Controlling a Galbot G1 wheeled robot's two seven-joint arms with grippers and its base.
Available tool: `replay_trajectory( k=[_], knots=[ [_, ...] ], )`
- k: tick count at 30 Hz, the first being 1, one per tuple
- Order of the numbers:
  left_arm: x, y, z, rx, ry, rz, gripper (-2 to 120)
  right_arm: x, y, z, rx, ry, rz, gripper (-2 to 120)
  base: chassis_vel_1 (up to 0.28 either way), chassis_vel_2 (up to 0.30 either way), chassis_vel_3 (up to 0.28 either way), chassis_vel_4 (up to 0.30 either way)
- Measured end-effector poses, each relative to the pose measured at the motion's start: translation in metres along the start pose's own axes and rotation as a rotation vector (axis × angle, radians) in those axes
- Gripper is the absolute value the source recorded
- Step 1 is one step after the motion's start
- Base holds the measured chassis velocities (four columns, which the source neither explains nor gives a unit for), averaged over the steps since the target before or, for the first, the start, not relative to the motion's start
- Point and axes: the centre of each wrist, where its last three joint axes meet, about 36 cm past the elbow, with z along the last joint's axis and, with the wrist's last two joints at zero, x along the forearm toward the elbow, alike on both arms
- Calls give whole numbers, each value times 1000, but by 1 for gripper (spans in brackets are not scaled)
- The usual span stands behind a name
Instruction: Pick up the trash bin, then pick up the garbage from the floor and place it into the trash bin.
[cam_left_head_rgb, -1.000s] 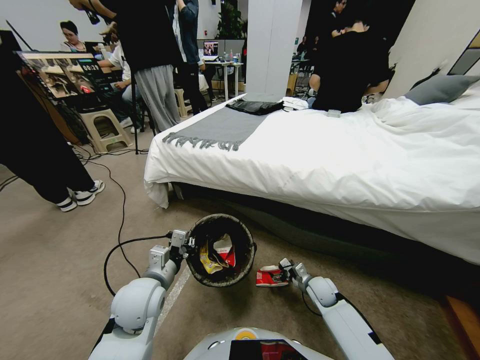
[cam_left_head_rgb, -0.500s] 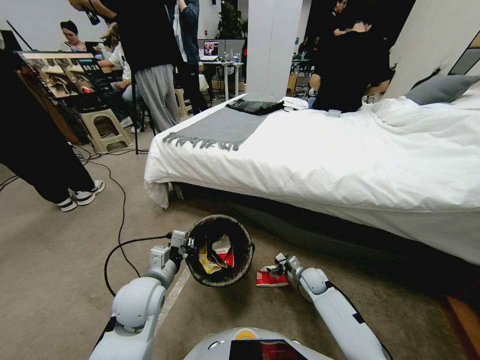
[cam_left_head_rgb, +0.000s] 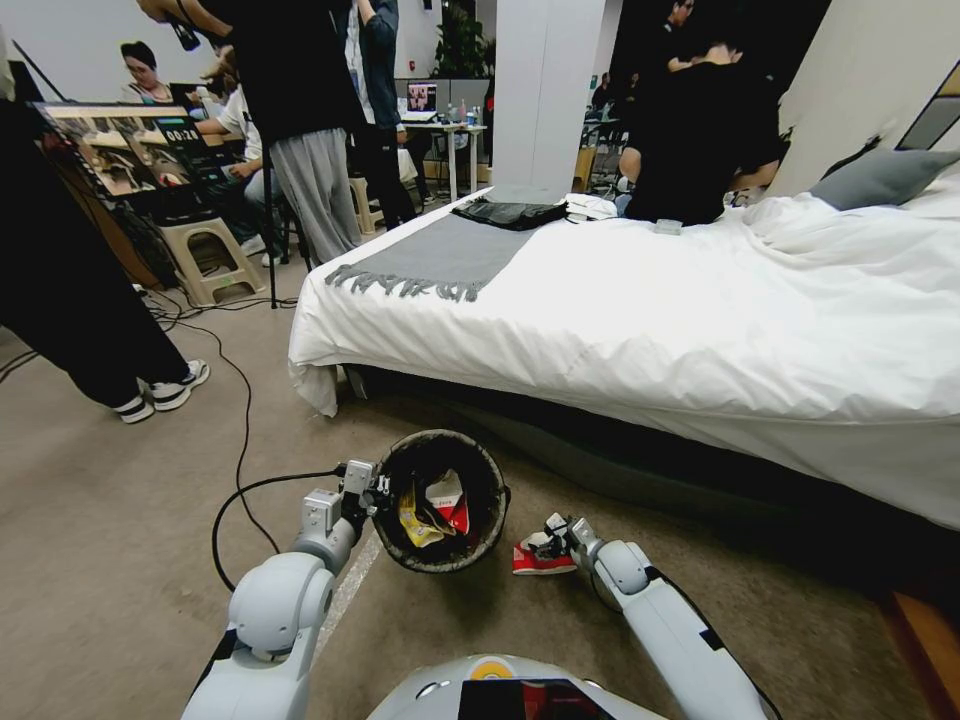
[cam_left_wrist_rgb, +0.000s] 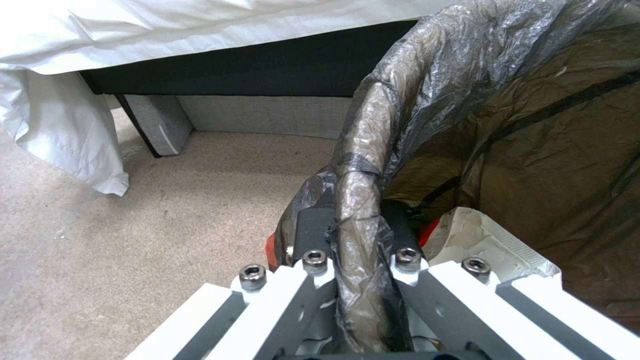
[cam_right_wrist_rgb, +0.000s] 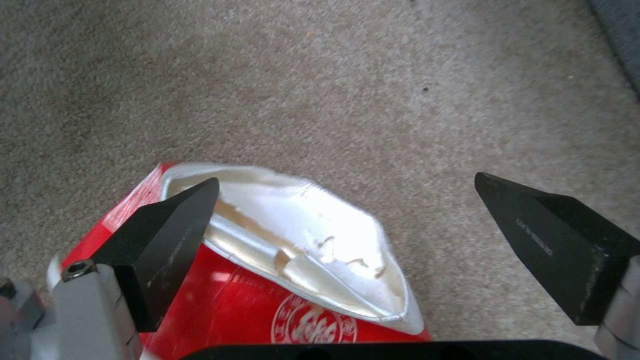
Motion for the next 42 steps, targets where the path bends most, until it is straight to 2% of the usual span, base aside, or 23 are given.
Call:
replay_trajectory(
  k=[24, 36, 42],
  knots=[
    [-3, 0, 2, -3, 6, 12, 1, 24, 11, 4, 26, 7, -13, 100, 0, 0, 0, 0],
    [-6, 2, 4, -3, 11, 12, 1, 17, 15, 5, 33, 20, -25, 100, 0, 0, 0, 0],
    [-7, 1, 5, 1, 13, 12, 1, 10, 8, 4, 43, 30, -14, 100, 0, 0, 0, 0]
  ],
)
